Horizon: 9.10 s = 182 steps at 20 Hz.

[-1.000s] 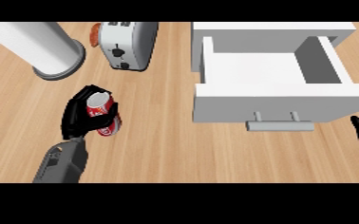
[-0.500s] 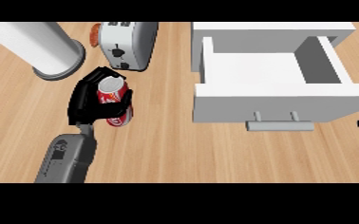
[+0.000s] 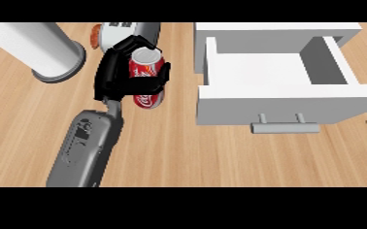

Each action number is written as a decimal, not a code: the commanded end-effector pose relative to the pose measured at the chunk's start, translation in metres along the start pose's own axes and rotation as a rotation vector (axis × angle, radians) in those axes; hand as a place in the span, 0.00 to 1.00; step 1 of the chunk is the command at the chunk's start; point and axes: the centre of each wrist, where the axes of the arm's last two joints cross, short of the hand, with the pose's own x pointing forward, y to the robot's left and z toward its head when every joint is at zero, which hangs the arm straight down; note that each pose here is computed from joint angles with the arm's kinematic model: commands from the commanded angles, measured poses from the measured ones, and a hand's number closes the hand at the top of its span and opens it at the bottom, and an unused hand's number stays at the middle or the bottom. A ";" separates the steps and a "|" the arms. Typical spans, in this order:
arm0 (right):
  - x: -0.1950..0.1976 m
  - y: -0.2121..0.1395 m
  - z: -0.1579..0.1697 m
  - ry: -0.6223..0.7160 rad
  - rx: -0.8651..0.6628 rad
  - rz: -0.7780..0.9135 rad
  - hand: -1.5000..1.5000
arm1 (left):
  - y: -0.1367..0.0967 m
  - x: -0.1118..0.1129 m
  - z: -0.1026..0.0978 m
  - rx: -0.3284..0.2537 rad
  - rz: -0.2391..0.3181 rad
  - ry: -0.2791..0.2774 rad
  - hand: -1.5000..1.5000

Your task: Pick up the can, place it into the drawer and close the drawer

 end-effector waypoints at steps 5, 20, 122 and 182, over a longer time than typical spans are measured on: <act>0.010 0.004 0.014 -0.011 -0.013 0.007 0.00 | -0.057 0.066 -0.036 -0.057 -0.046 -0.030 1.00; 0.005 -0.003 -0.007 -0.006 0.008 0.018 0.00 | -0.133 0.117 -0.085 -0.053 -0.073 -0.050 1.00; -0.102 0.099 -0.125 -0.169 0.162 1.111 0.00 | -0.103 0.087 -0.103 0.162 -0.185 -0.015 0.00; -0.066 0.177 -0.294 -0.260 -0.075 0.731 0.00 | 0.017 0.066 -0.019 0.153 -0.200 0.035 0.00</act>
